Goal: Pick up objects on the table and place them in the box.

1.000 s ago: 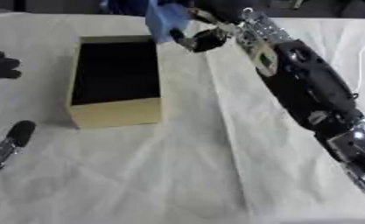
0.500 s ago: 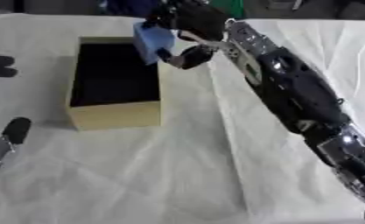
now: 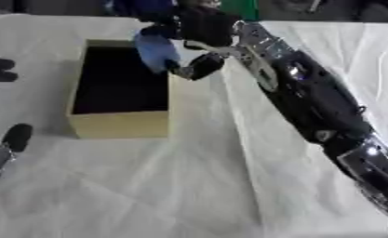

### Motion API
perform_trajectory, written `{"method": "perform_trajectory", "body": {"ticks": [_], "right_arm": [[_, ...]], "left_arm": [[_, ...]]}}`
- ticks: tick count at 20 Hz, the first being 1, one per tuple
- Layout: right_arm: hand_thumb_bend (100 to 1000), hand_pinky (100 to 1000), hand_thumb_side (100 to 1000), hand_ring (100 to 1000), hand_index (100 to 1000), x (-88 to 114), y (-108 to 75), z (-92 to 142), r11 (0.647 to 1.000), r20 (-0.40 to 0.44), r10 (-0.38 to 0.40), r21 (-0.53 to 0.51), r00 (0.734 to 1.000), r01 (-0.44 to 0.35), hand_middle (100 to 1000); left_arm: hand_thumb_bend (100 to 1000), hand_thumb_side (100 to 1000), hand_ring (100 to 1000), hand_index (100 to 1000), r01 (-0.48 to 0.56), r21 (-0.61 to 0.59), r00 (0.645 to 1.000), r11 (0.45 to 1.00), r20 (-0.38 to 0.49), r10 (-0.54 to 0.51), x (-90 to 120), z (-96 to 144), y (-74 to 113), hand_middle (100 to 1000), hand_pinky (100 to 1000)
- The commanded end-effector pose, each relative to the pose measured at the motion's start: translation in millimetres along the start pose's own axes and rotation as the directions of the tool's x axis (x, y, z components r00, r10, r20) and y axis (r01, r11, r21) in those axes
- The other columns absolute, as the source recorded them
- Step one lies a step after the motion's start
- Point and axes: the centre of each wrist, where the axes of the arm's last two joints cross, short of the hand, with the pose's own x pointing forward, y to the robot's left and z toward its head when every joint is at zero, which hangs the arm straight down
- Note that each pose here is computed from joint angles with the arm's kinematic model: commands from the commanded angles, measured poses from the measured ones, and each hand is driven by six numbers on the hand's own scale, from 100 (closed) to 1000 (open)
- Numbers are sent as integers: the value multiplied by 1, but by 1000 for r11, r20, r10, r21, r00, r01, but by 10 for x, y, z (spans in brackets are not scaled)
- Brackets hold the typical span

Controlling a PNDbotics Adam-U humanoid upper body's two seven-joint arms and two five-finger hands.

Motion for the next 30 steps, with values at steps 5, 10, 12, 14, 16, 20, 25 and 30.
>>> {"method": "perform_trajectory", "body": {"ticks": [5,10,12,14,16,20,25,30], "right_arm": [[100,885,367,900,1000,-34,-353,32,995,16,55,-81,998,-54,1000],[100,884,282,917,1000,-61,-405,131,991,-6,7,-134,1000,-8,1000],[100,884,230,929,996,-97,-432,226,983,-25,-41,-181,999,36,982],[100,883,192,945,980,-141,-465,367,964,-58,-112,-248,992,94,948],[100,882,198,957,968,-183,-483,537,926,-98,-218,-334,971,174,925],[100,878,258,986,936,-250,-499,916,792,-146,-458,-515,877,328,860],[100,872,359,1000,916,-285,-540,1380,588,-137,-668,-699,731,406,823],[100,879,421,1000,905,-194,-356,1753,387,-92,-822,-814,562,433,806]], "left_arm": [[378,480,783,957,12,13,1000,1000,18,-12,28,-40,75,800,876],[373,482,783,958,17,17,1000,1000,10,-17,19,-25,87,800,876],[374,483,784,958,20,23,1000,1000,4,-20,13,-13,96,801,876],[371,482,783,958,26,30,1000,999,-2,-26,8,-2,115,801,876],[371,483,783,958,31,41,999,999,-10,-30,2,10,131,801,877],[369,488,783,959,38,54,999,998,-26,-37,-10,40,150,801,878],[366,490,783,959,43,68,998,997,-38,-41,-21,64,164,802,878],[354,500,783,959,44,86,998,995,-54,-40,-36,86,172,802,878]]}}
